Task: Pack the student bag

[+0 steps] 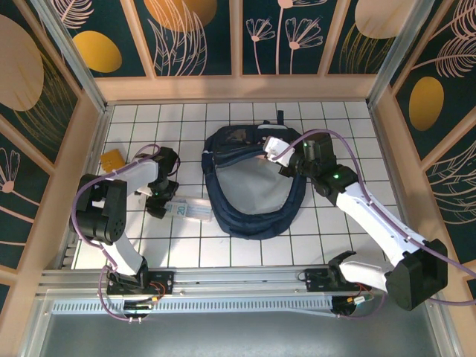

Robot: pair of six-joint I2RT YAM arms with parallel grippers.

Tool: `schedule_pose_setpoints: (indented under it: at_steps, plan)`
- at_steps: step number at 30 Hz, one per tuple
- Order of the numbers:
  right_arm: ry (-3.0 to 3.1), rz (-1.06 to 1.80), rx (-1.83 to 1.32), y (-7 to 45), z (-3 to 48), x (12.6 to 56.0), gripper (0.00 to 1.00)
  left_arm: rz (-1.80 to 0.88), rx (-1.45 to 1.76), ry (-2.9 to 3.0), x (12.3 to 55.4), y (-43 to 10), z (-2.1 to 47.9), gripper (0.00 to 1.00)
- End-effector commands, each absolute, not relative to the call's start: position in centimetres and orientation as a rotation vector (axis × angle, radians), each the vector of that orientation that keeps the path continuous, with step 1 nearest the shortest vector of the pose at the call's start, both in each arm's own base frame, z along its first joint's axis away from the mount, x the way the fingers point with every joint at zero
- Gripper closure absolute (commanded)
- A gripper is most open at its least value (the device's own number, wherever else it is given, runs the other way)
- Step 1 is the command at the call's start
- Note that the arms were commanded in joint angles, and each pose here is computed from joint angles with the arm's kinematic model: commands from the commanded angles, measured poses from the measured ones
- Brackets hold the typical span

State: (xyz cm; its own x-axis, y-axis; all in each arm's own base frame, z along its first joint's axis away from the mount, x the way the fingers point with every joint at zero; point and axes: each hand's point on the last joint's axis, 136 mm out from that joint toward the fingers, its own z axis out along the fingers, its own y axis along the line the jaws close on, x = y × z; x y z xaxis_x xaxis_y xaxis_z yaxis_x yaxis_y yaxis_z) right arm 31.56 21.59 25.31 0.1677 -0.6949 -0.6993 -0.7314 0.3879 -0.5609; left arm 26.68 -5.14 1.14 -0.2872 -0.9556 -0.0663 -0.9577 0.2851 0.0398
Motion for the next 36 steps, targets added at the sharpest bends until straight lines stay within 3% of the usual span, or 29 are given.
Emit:
schedule_pose_setpoints:
  at_steps: [1,4,16,20,26,28,32,36]
  plan:
    - [1.411,0.063,-1.289,22.7,29.2,31.2,1.0,0.358,-1.882,2.603,21.9,-3.6,0.8,0.27]
    - [1.407,0.063,-1.295,22.8,29.2,31.1,1.0,0.361,-1.836,2.589,22.1,-3.1,1.8,0.32]
    - [1.413,0.065,-1.304,23.1,29.0,31.2,1.0,0.233,-1.72,2.594,23.1,-3.2,5.9,0.29]
    - [1.42,0.071,-1.31,23.2,28.9,31.2,1.0,0.229,-1.733,2.679,21.0,-3.8,5.4,0.25]
    - [1.422,0.079,-1.318,23.6,28.8,31.2,1.0,0.516,-1.831,2.609,16.5,-1.2,5.9,0.25]
    - [1.421,0.078,-1.322,23.6,28.7,31.2,1.0,0.442,-1.829,2.586,16.9,-1.4,5.5,0.21]
    - [1.422,0.071,-1.326,23.6,28.6,31.2,1.0,0.031,-1.686,2.571,20.5,-3.6,2.8,0.18]
    - [1.415,0.055,-1.323,23.3,28.8,31.0,1.0,-0.093,-1.654,2.529,20.4,-3.9,1.1,0.19]
